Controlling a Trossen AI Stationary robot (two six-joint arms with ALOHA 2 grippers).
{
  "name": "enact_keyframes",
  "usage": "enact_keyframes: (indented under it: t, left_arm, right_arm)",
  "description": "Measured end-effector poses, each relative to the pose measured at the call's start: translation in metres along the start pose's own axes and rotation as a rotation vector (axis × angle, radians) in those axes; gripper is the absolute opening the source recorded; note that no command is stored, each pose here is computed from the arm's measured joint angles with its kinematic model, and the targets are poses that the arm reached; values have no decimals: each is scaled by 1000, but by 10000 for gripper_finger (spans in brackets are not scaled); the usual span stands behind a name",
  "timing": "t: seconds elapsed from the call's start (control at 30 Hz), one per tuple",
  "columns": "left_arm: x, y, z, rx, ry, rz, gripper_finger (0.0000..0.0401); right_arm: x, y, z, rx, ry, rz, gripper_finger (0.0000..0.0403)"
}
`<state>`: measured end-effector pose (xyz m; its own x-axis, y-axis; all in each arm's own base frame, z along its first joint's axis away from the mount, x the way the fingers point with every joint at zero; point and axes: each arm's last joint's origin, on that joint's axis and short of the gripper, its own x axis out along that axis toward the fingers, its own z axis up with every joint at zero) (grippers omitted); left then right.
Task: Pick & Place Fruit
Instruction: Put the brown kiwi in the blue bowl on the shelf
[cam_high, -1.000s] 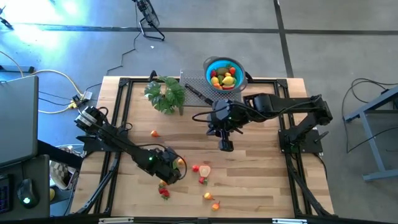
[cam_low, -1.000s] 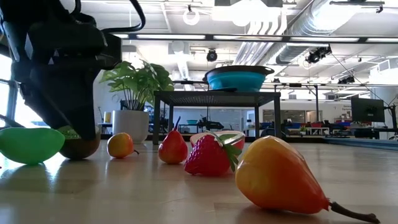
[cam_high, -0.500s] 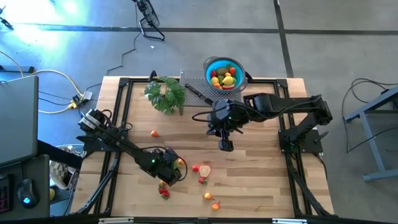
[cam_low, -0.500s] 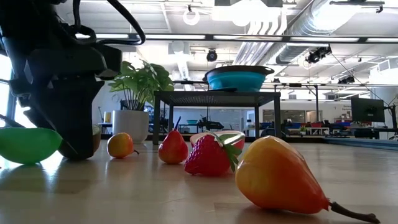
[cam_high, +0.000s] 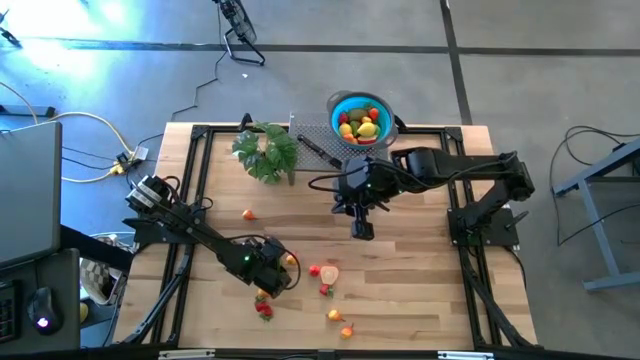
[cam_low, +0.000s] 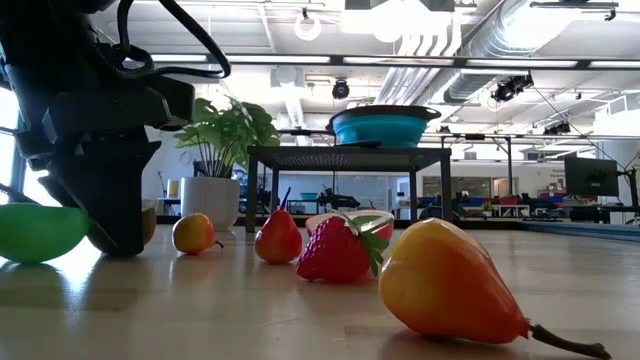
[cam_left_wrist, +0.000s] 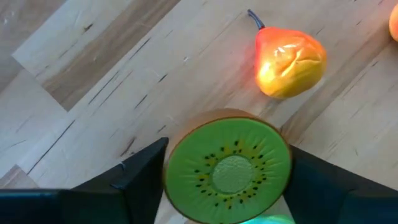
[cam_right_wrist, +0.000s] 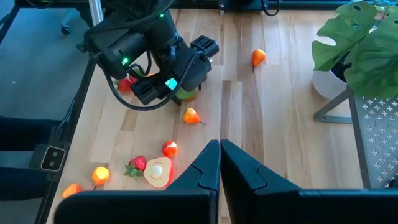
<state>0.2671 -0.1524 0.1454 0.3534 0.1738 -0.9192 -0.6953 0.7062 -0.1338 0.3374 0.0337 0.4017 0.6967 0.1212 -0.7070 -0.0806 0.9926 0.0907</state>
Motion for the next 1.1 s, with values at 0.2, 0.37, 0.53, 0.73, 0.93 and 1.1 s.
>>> enact_keyframes:
  t: [0.2, 0.37, 0.53, 0.73, 0.93, 1.1]
  left_arm:
    - [0, 0, 0, -4, -5, -1, 235]
    - [0, -1, 0, -5, -6, -4, 244]
    - [0, -1, 0, -5, -6, -5, 239]
    - [-6, 2, 1, -2, 19, -6, 234]
    - [-17, 6, 4, -1, 18, -3, 238]
    - [-25, 8, 6, 3, 10, -23, 239]
  right_arm:
    - [0, 0, 0, 0, 0, 1, 5]
    - [0, 0, 0, 0, 0, 1, 5]
    - [0, 0, 0, 0, 0, 1, 5]
    - [0, 0, 0, -5, 1, 1, 5]
    - [0, 0, 0, -26, 1, 1, 5]
    - [0, 0, 0, -26, 3, 7, 5]
